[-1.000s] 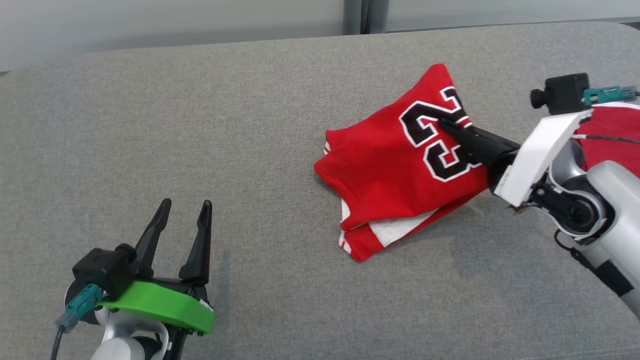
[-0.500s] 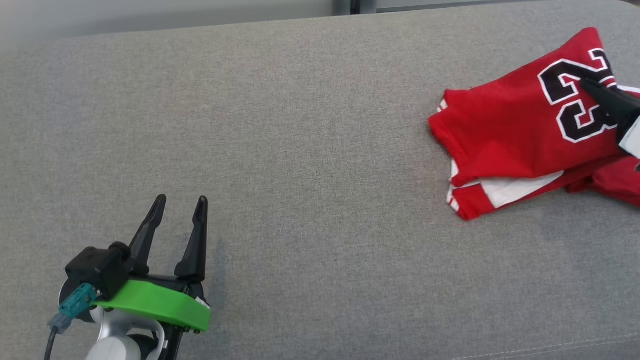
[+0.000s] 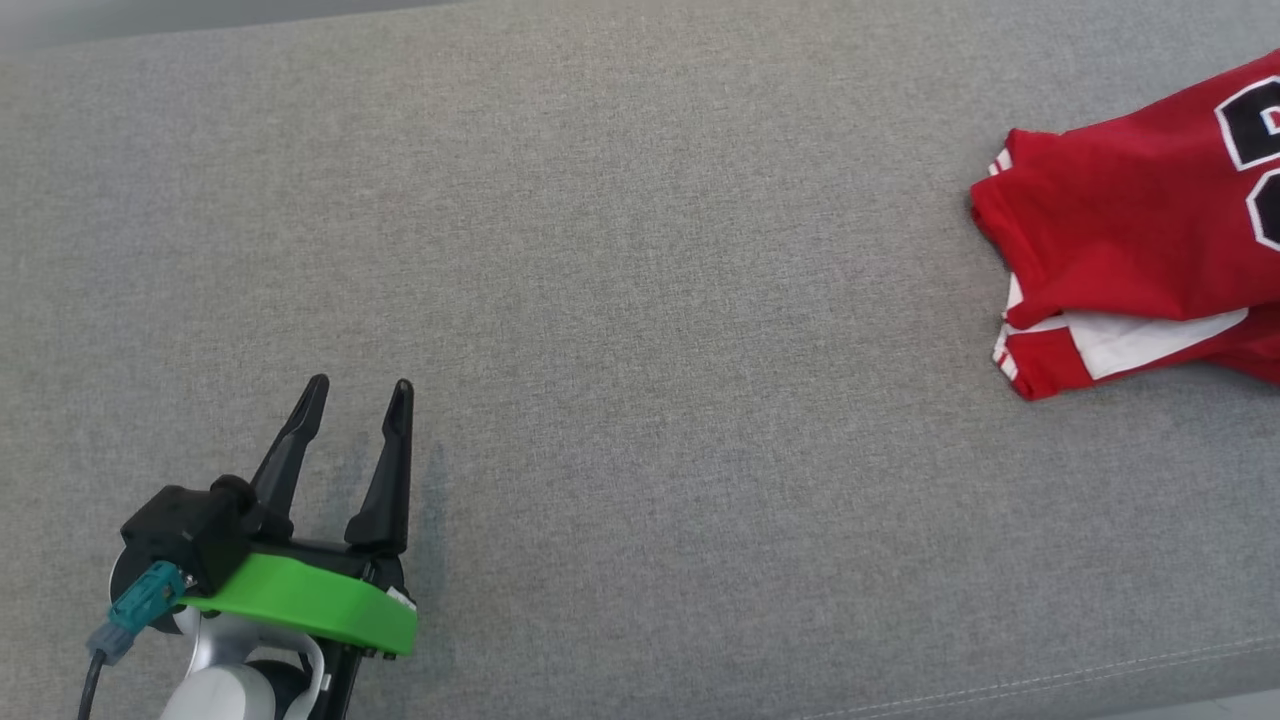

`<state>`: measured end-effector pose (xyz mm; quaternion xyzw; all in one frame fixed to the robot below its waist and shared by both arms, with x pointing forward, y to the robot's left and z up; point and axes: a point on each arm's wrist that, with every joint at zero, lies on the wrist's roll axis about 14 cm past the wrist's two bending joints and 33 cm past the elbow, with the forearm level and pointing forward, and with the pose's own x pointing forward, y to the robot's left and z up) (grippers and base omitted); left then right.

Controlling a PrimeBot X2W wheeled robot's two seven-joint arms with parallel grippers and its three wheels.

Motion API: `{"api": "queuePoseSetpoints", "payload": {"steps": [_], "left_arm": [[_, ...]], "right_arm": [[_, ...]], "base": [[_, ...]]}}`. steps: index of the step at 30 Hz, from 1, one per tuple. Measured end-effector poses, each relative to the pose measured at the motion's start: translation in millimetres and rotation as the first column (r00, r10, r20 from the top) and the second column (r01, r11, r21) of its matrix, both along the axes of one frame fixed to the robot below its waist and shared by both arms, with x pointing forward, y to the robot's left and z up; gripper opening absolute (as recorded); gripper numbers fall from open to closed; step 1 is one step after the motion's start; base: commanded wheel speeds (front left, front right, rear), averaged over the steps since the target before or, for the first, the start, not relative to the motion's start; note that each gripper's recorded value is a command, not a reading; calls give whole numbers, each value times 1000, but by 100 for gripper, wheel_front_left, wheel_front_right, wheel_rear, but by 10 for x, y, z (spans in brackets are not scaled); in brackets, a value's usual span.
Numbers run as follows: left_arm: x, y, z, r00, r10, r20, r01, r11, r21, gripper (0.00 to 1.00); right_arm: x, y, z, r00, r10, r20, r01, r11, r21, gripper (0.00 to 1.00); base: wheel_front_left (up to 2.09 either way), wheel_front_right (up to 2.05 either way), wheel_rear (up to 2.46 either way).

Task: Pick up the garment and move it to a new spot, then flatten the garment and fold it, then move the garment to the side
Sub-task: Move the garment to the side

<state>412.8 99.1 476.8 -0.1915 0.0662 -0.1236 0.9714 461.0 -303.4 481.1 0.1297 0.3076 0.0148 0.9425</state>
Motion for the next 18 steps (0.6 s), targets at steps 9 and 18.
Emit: {"api": "queuePoseSetpoints", "payload": {"steps": [9,18], "left_arm": [[84,-20,-91,999,-28,-23,29,999,24,100],[184,-13,-194,998,-38,-43,40,998,39,100]], "right_arm": [[5,-345,-95,996,-76,-42,73,995,-70,0],[-63,-799,-299,980,-172,-97,151,970,-189,4]], "base": [[0,0,0],[0,0,0]]}}
